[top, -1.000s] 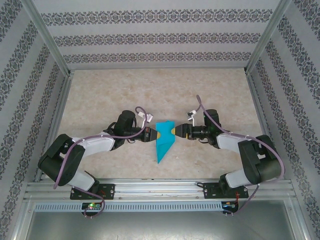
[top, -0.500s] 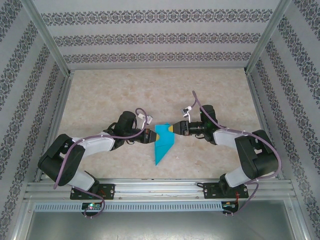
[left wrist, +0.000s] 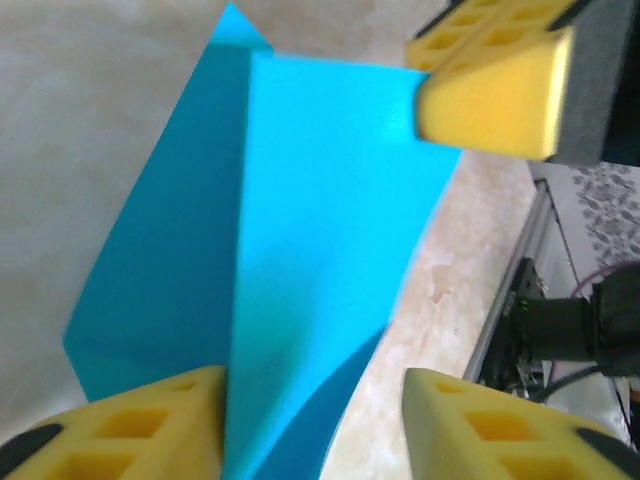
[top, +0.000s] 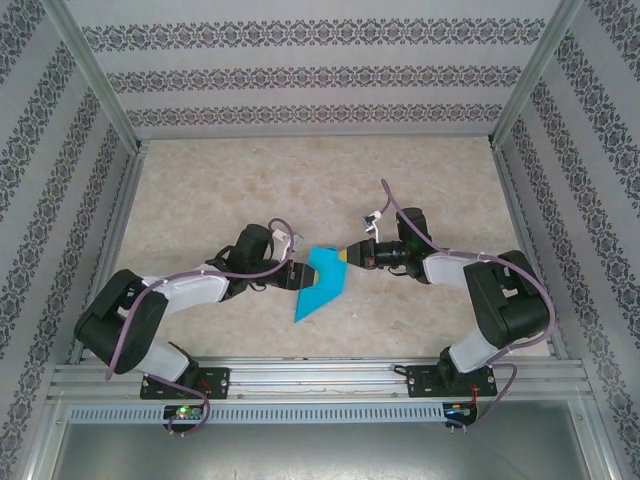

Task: Fold a paper plane with a square sheet of paper (fold left side to right side)
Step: Turn over the paper at the center of the table, then fold the wing for the fifth time at the center of the table.

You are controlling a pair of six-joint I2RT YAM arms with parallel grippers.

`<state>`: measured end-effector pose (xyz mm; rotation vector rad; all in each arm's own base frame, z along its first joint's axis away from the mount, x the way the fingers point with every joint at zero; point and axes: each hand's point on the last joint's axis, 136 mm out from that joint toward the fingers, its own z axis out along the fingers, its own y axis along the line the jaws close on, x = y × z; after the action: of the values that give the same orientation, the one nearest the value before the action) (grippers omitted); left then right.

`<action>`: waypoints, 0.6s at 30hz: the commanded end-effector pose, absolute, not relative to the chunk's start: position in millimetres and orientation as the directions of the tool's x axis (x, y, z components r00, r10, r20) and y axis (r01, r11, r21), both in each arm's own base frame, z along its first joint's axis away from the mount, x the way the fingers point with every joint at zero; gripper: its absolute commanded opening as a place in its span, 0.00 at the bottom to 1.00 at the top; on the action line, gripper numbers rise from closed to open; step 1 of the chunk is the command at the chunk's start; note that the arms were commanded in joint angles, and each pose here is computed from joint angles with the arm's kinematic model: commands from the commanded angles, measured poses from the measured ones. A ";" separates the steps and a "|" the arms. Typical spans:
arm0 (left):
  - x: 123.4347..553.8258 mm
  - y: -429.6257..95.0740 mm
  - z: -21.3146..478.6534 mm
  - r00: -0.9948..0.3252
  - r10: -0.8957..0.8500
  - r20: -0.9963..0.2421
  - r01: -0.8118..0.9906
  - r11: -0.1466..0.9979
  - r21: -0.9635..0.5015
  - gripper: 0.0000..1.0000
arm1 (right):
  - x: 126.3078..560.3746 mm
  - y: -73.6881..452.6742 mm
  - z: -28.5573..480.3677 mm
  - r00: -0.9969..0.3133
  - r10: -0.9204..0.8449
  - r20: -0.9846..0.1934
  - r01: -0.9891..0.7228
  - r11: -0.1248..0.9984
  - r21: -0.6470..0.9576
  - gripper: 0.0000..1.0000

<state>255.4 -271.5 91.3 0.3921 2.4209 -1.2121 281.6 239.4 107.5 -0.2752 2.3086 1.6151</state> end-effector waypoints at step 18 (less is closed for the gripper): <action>209.0 -256.3 119.1 -0.615 0.518 -0.594 0.658 0.753 -0.024 0.52 | 301.2 210.8 85.6 -0.985 0.173 -0.021 0.073 0.519 0.851 0.00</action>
<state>213.1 -267.4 134.3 0.7686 2.3425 -0.5921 297.2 215.2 85.7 0.1260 2.6070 1.4910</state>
